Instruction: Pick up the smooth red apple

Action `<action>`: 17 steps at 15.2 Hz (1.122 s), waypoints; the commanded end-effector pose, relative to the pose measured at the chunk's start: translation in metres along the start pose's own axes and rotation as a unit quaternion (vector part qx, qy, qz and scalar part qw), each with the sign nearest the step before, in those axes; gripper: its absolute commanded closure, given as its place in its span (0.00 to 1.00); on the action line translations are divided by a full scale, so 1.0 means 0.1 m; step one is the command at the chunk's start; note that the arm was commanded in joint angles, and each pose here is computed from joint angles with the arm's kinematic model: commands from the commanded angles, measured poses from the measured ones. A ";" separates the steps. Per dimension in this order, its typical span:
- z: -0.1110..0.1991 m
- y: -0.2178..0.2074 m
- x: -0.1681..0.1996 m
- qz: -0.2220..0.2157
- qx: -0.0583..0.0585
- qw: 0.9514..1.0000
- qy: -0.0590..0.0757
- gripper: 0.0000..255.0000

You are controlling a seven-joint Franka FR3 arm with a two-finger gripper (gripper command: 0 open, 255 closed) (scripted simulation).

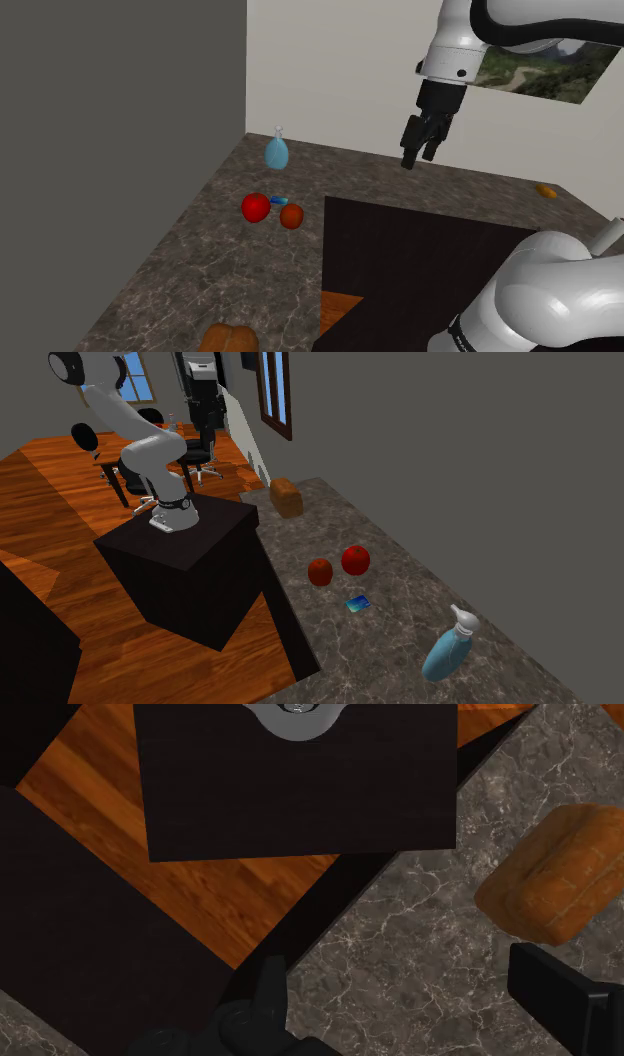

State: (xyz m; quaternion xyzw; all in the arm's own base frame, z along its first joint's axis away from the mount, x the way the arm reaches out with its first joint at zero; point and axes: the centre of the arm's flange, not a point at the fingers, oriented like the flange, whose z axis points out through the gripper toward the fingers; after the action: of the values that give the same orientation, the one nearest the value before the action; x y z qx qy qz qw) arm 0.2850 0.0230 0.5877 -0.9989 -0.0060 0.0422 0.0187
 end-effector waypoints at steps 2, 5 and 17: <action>0.09 -0.01 0.10 0.008 0.001 1.000 0.001 0.00; 0.34 -0.04 0.38 0.032 0.005 0.999 0.005 0.00; 1.33 -0.02 1.56 0.129 0.020 0.991 0.021 0.00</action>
State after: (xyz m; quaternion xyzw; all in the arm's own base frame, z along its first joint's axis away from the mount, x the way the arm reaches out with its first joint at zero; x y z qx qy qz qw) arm 0.4175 0.0336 0.4518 -0.9925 0.1150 0.0251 0.0324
